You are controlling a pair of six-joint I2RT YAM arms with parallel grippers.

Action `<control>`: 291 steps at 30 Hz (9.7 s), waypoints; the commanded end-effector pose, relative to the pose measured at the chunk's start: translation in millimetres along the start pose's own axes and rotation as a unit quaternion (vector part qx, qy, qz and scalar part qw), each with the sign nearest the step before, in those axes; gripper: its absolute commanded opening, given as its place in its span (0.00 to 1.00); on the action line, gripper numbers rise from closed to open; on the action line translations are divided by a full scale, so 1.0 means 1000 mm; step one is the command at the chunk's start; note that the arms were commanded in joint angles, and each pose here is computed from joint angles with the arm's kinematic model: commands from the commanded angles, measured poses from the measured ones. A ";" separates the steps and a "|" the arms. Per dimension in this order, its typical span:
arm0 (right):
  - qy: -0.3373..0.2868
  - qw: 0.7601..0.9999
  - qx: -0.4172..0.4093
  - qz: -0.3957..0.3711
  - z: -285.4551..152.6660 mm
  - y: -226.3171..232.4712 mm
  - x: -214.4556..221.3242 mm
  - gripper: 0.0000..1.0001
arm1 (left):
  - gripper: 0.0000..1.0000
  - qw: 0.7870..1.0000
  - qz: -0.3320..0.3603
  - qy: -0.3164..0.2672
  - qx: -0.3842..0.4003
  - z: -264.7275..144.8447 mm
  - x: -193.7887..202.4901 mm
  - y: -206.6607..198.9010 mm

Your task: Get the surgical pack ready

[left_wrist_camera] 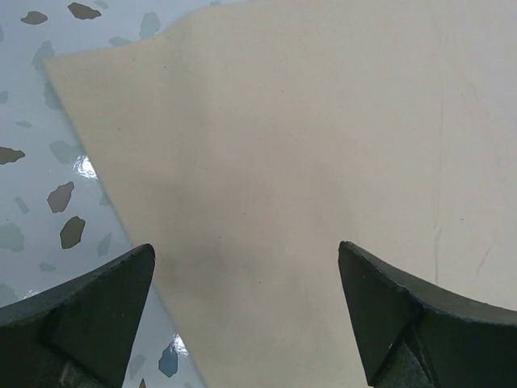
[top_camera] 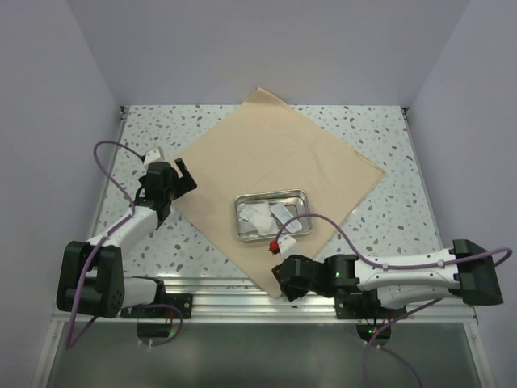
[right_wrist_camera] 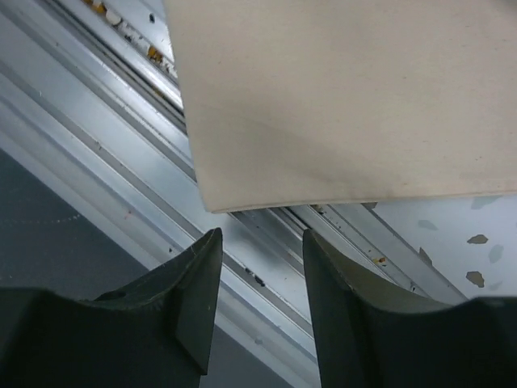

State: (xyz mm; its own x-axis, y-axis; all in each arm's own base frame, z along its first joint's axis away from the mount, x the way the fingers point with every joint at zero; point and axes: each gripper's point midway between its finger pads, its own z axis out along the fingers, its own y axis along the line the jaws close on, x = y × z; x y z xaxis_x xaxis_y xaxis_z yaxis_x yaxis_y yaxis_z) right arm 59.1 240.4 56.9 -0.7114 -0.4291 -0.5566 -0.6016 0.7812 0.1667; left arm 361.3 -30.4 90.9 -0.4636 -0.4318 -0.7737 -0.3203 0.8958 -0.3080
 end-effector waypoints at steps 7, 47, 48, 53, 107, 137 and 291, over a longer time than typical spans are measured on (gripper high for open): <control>0.027 0.990 -0.001 -0.136 0.017 0.038 0.000 0.56 | 1.00 0.999 -0.015 -0.036 0.028 -0.002 -0.017 -0.010; -0.049 0.995 0.073 -0.053 0.025 -0.030 -0.190 0.00 | 1.00 0.997 -0.003 -0.046 0.064 -0.006 -0.015 -0.019; -0.028 0.995 0.085 -0.048 0.032 -0.040 -0.188 0.00 | 1.00 0.996 -0.001 -0.049 0.081 -0.007 -0.014 -0.023; -0.031 0.995 0.091 -0.023 0.037 -0.053 -0.216 0.00 | 1.00 0.992 0.014 -0.052 0.112 -0.008 -0.013 -0.037; -0.009 0.993 0.101 0.059 0.150 -0.197 -0.335 0.00 | 0.98 0.959 0.060 0.117 0.253 0.040 0.047 -0.148; -0.053 0.984 -0.082 0.150 0.134 -0.206 -0.339 0.48 | 0.96 0.960 0.080 0.128 0.237 0.043 0.068 -0.155; 0.104 0.972 -0.036 0.209 0.186 -0.211 -0.219 0.00 | 0.00 0.989 -0.039 -0.018 0.144 -0.007 -0.114 -0.098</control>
State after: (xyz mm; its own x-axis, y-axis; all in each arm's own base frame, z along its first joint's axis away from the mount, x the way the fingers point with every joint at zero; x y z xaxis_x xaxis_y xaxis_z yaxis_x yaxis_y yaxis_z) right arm 438.0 267.8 22.0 -0.9188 -0.1243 -0.3746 -0.3012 0.8343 0.4617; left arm 439.0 -36.5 210.9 -0.3671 -0.4928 -0.7889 -0.1429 0.8679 -0.4757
